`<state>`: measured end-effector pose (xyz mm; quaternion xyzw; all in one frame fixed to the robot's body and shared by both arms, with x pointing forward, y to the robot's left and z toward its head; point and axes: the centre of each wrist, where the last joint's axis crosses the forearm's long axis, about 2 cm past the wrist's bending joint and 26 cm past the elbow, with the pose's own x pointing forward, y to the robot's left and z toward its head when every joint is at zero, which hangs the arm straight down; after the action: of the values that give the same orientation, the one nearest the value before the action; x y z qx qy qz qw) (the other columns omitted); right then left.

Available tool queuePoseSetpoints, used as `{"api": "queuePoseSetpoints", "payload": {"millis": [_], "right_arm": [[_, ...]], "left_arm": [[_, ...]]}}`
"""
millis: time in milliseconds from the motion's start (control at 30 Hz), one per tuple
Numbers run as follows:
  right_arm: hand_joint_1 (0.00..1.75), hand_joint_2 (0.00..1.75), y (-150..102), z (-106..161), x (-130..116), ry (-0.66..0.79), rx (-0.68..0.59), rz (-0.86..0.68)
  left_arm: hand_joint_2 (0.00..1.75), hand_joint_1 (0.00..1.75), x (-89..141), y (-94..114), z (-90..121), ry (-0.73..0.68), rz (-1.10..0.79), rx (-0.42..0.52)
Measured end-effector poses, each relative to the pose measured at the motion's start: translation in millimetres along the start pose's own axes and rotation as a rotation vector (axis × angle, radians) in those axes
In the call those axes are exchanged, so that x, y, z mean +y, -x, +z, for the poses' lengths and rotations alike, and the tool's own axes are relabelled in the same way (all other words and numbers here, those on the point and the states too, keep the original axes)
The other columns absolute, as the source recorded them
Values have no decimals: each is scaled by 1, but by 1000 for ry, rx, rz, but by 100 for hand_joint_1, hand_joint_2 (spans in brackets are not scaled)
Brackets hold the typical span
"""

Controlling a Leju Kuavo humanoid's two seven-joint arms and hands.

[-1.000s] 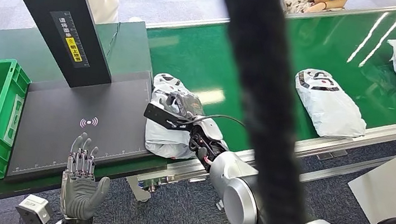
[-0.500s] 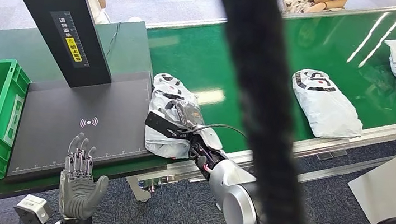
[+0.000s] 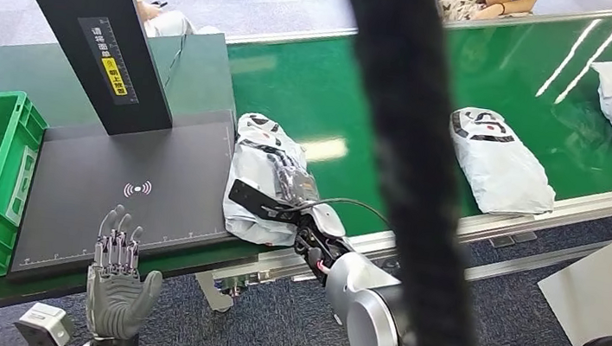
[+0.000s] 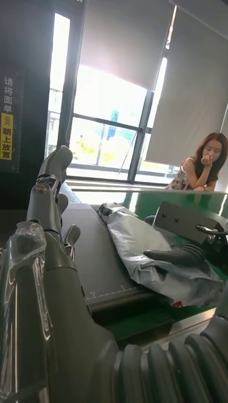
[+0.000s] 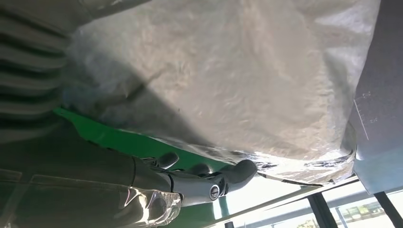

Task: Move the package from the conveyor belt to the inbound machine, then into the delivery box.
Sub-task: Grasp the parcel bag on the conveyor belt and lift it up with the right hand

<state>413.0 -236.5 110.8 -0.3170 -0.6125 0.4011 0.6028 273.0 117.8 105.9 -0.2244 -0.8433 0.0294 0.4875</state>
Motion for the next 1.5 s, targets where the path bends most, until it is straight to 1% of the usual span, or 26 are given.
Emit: {"api": "queuePoseSetpoints", "payload": {"millis": [400, 500, 533, 600, 633, 667, 733, 1500], "right_arm": [[0, 175, 11, 3, 0, 4, 20, 2], [3, 175, 13, 4, 1, 6, 25, 1], [37, 175, 13, 5, 1, 6, 27, 1], [111, 175, 14, 5, 1, 6, 29, 0], [154, 175, 15, 5, 1, 6, 30, 0], [163, 175, 16, 6, 1, 6, 31, -1], [175, 175, 17, 6, 1, 7, 33, -2], [175, 175, 26, 7, -4, 44, 7, -41]], "left_arm": [[175, 0, 1, 0, 0, -3, 3, -1], [175, 0, 1, 0, 0, -4, 5, -1], [175, 0, 1, 0, 0, -4, 6, -1], [175, 0, 1, 0, 0, -3, 8, -1], [175, 0, 1, 0, 0, -2, 10, -1], [175, 0, 1, 0, 0, -2, 12, -1], [175, 0, 1, 0, 0, -3, 15, -2], [175, 0, 2, 0, 0, -7, 17, -2]]}}
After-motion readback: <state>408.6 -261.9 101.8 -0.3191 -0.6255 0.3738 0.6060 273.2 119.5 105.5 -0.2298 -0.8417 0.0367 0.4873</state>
